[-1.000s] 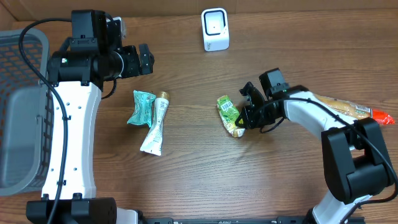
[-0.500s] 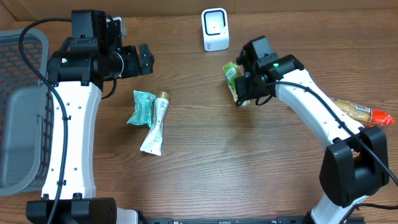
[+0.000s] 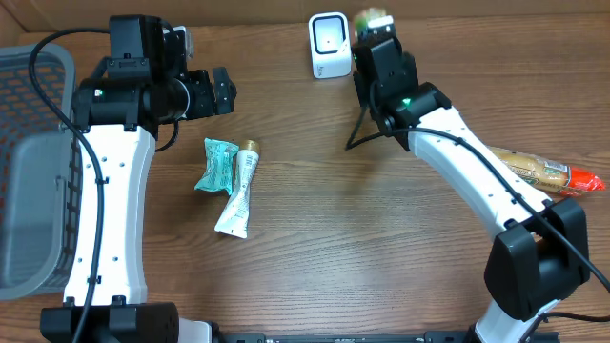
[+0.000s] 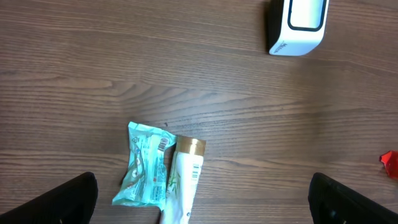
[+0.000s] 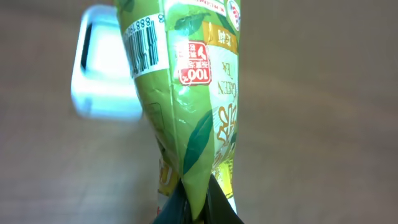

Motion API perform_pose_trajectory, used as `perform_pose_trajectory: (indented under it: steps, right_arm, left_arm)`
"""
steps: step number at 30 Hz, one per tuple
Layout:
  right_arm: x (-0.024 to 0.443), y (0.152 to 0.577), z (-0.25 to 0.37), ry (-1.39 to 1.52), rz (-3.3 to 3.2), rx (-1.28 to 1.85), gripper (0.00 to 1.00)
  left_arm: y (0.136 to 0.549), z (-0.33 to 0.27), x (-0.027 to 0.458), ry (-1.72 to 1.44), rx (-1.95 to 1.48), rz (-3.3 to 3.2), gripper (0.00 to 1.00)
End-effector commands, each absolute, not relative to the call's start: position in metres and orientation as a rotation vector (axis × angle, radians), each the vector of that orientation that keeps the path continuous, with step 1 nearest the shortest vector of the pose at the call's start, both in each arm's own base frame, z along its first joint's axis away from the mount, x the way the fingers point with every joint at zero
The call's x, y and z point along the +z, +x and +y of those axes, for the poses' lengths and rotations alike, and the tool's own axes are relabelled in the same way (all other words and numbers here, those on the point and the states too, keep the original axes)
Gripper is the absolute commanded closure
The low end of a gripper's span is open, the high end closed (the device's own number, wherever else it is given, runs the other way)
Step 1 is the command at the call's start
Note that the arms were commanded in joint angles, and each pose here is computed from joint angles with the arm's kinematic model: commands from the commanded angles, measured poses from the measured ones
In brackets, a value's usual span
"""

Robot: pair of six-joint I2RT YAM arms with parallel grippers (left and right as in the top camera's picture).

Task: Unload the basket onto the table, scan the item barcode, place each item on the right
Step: 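Lift the tea pouch up to the white scanner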

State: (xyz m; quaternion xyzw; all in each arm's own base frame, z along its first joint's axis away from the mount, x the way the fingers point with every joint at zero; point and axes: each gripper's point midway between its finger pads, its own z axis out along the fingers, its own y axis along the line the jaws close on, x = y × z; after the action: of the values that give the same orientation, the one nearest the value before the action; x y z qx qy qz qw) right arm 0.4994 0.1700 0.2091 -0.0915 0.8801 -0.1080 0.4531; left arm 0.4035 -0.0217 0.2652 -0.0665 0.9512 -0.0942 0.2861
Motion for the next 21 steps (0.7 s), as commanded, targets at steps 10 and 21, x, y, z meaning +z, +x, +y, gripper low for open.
perform_pose_trajectory:
  steps: [10, 21]
  right_arm:
    - [0.28, 0.524, 0.187, -0.333, 1.918, -0.287, 0.96]
    - [0.303, 0.57, 0.198, -0.727, 1.542, -0.794, 0.96]
  left_arm:
    - [0.404, -0.024, 0.27, -0.14, -0.254, 2.529, 0.0]
    - [0.404, -0.024, 0.27, -0.14, -0.254, 2.529, 0.01]
